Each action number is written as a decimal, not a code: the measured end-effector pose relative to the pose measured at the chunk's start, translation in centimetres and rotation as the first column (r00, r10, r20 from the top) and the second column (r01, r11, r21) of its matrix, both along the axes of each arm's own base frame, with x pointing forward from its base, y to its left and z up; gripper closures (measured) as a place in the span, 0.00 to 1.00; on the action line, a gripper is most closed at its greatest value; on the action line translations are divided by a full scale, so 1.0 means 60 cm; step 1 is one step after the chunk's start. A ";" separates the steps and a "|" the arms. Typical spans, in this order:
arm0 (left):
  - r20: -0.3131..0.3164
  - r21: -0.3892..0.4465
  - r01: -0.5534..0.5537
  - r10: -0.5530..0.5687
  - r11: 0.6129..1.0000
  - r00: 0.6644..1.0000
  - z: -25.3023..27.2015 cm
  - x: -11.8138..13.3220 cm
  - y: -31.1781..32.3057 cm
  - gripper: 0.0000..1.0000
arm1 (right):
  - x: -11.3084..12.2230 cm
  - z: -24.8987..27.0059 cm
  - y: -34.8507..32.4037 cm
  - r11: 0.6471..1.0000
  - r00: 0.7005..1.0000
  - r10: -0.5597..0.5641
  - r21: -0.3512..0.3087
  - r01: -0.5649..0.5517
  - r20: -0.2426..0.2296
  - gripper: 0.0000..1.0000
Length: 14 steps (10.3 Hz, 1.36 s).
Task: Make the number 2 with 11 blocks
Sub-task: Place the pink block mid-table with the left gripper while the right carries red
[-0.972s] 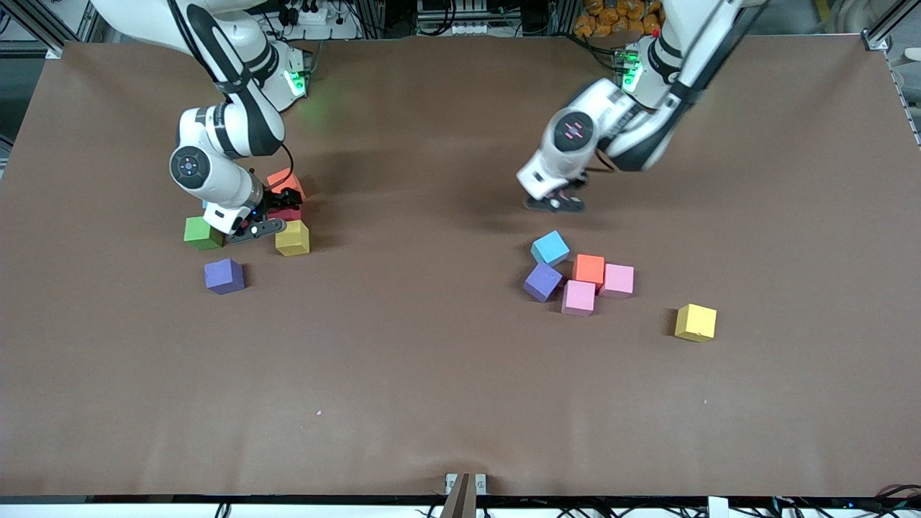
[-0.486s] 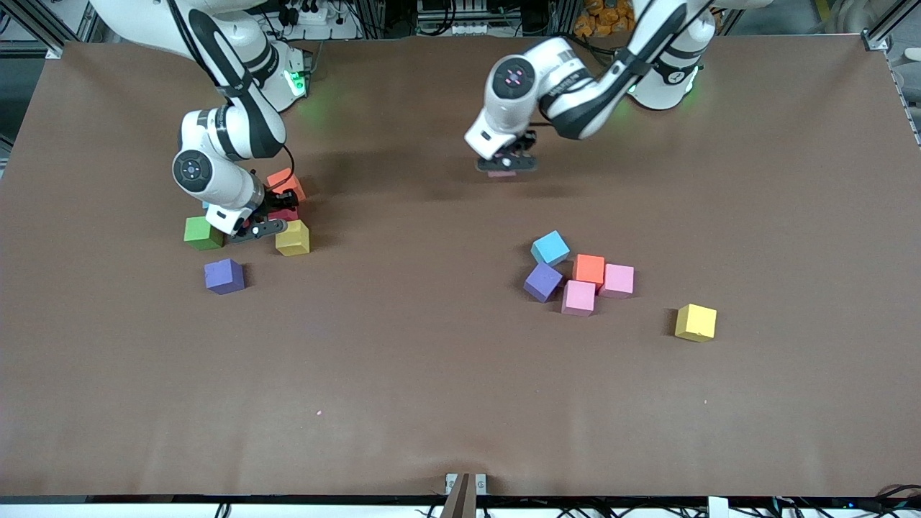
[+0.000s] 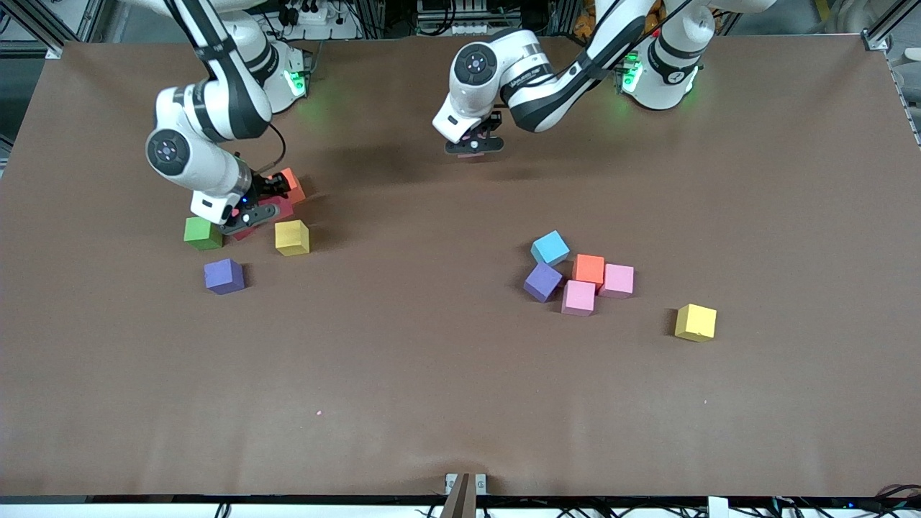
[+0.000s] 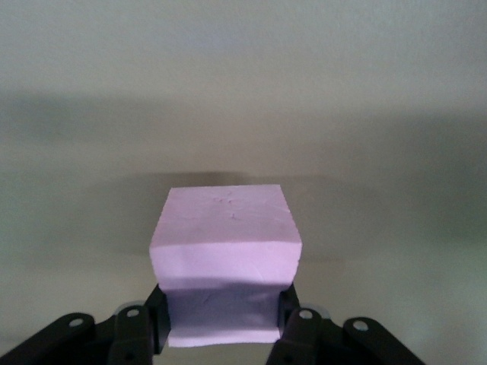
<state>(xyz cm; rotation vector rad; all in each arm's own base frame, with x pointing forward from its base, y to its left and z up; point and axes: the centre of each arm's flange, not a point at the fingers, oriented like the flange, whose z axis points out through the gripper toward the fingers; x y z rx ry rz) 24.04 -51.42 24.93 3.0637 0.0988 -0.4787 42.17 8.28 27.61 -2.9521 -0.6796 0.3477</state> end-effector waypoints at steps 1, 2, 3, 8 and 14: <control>0.004 0.014 0.020 -0.020 1.000 1.000 -0.019 -0.008 -0.002 0.44 | 0.007 0.016 0.003 0.994 0.994 0.103 0.027 -0.104 0.022 0.41; 0.007 0.027 0.033 -0.033 0.999 0.999 -0.035 -0.013 -0.002 0.44 | 0.013 0.024 0.008 0.976 0.977 0.210 0.050 -0.212 0.042 0.41; 0.006 0.031 0.036 -0.036 0.999 0.999 -0.046 -0.015 -0.003 0.44 | 0.017 0.029 0.013 0.948 0.950 0.308 0.068 -0.311 0.059 0.41; 0.009 0.004 0.000 0.000 1.000 1.000 -0.054 -0.029 -0.020 0.44 | 0.034 0.056 0.054 0.728 0.725 0.683 -0.001 -0.686 0.093 0.41; 0.056 0.002 0.049 -0.049 0.999 0.997 -0.066 -0.021 -0.022 0.44 | 0.015 0.073 0.166 0.516 0.508 0.856 -0.081 -0.853 0.102 0.41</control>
